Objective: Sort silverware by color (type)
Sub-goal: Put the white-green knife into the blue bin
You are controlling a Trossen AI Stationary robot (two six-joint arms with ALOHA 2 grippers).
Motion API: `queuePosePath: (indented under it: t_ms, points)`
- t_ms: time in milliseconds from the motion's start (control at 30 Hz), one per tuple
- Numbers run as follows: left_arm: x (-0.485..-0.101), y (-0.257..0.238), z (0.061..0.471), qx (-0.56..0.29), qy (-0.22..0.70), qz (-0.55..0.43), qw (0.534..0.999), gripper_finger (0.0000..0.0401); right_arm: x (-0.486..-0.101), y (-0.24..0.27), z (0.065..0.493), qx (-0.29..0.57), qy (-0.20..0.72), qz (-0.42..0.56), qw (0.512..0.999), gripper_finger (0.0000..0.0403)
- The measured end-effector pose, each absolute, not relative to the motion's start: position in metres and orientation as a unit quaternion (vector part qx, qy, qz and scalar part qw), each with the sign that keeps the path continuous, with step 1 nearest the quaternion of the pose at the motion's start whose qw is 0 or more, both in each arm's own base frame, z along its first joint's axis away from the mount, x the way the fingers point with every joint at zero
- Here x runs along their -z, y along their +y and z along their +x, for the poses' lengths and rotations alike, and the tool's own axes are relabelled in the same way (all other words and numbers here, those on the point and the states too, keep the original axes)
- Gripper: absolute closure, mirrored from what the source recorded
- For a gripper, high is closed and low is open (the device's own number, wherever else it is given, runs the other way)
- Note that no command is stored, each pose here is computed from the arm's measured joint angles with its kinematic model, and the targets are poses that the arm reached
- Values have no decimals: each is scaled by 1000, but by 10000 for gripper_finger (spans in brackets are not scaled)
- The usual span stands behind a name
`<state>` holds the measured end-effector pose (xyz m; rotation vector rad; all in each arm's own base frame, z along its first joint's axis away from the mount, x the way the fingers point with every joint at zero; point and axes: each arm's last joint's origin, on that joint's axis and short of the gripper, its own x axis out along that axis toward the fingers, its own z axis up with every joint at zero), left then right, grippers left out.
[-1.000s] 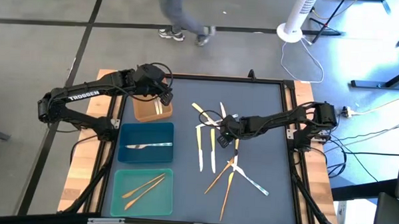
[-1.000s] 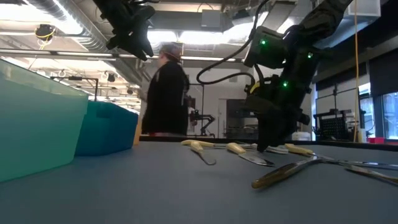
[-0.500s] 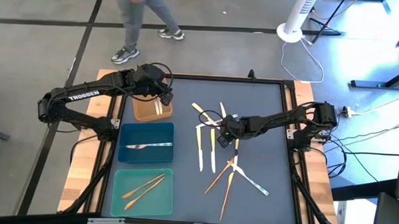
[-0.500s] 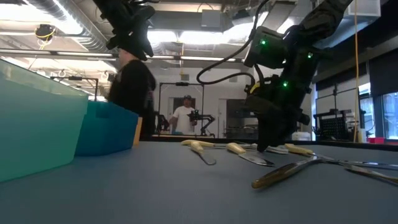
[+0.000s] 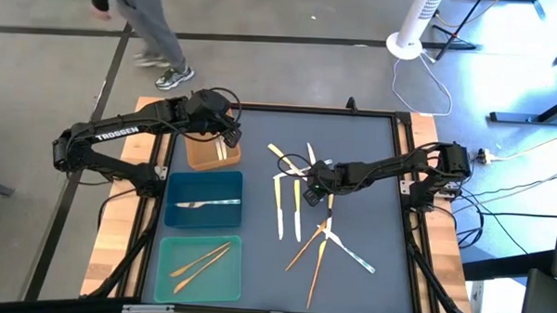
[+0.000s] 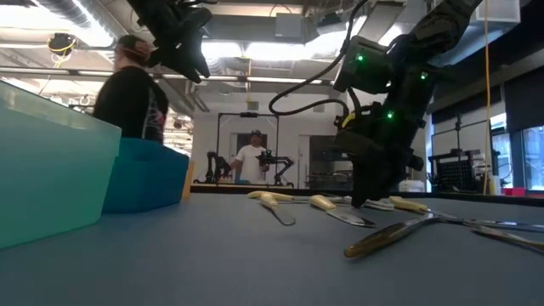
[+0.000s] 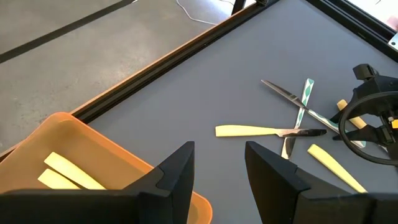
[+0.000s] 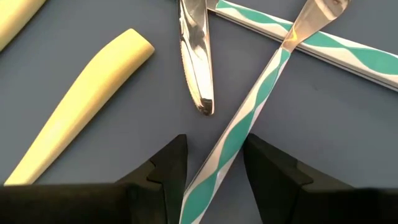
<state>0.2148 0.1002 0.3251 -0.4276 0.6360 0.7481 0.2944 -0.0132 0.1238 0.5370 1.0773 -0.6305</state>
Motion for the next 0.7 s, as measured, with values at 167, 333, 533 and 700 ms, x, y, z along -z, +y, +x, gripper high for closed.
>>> queuePosePath:
  t_ms: [167, 333, 533, 700]
  points:
    - [-325, 100, 215, -356, 303, -204, 860, 264, -124, -13, 294, 292, 499, 248, 778, 249]
    - [-325, 100, 215, -356, 303, -204, 860, 264, -123, -13, 294, 292, 499, 248, 777, 273]
    - [-325, 100, 215, -356, 303, -204, 860, 264, -123, -13, 294, 293, 498, 247, 777, 327]
    - [-325, 100, 215, -356, 303, -204, 860, 264, -123, -14, 294, 295, 498, 246, 778, 361]
